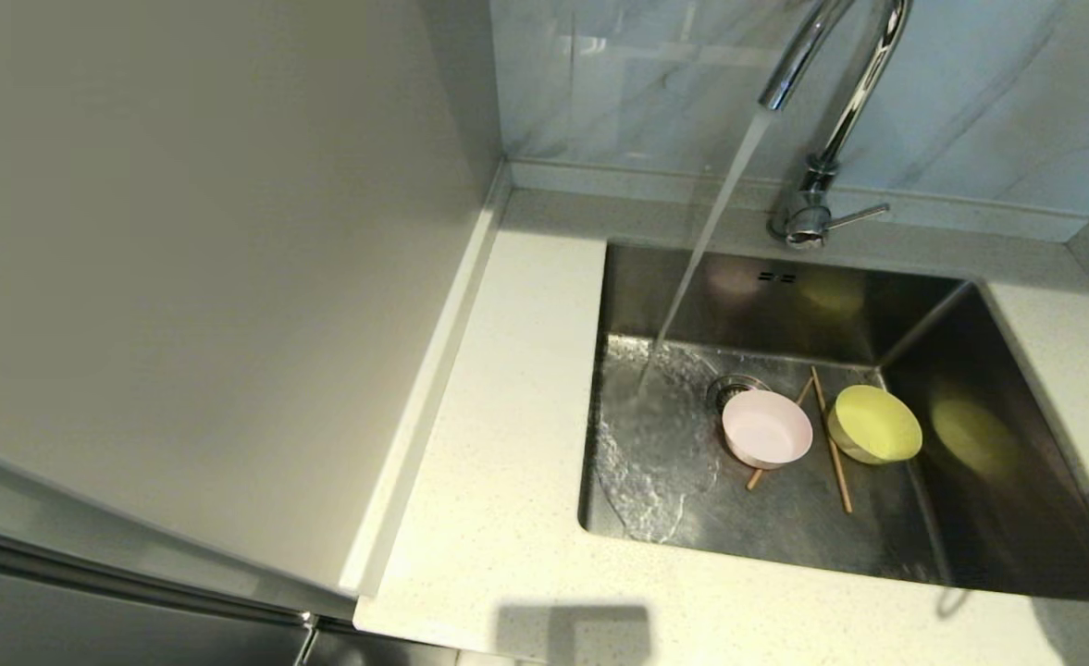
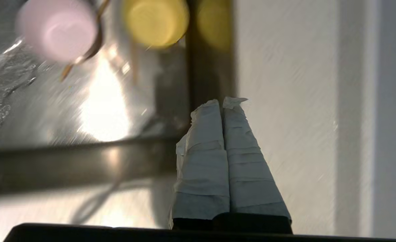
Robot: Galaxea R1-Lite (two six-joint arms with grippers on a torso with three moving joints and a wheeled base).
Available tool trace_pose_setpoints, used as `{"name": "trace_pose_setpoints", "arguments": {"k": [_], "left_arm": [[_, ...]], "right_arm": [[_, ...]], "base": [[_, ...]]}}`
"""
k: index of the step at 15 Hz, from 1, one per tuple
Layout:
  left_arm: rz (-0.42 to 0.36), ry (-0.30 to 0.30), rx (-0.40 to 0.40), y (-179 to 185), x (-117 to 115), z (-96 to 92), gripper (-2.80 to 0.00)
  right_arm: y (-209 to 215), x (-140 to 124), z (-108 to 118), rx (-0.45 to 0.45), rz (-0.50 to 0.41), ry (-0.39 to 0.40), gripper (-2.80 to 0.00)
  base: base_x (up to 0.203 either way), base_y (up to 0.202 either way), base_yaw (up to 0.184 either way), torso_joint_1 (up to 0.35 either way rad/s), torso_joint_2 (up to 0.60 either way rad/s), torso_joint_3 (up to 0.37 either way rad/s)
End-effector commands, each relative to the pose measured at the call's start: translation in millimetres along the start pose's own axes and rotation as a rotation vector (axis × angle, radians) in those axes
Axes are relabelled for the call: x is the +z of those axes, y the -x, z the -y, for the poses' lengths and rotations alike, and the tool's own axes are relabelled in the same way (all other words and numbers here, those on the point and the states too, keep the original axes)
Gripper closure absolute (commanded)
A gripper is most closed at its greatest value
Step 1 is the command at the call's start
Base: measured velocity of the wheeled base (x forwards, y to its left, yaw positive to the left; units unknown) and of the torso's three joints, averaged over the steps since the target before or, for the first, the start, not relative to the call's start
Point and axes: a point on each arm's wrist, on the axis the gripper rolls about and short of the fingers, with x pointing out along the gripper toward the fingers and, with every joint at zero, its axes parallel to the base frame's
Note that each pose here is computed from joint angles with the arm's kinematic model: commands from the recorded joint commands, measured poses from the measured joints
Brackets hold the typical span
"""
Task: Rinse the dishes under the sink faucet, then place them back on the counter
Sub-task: Wait for the water to rinse the bowl
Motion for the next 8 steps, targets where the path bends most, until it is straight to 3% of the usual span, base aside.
{"name": "trace_pose_setpoints", "arguments": {"k": [1, 5, 8], "left_arm": [[0.003, 0.000, 0.001, 0, 0, 0.0, 0.00], [0.003, 0.000, 0.000, 0, 0, 0.0, 0.00], [0.003, 0.000, 0.001, 0, 0, 0.0, 0.00]], "right_arm": [[56, -49, 11, 0.081, 0.124, -0.025, 0.00], [84, -142, 13, 0.211, 0.223, -0.010, 0.00], [85, -182, 14, 0.298, 0.284, 0.016, 0.00]], "base": [[0.000, 0.000, 0.000, 0.000, 0.00, 0.000], [0.000, 0.000, 0.000, 0.000, 0.00, 0.000], [0.000, 0.000, 0.000, 0.000, 0.00, 0.000]]}}
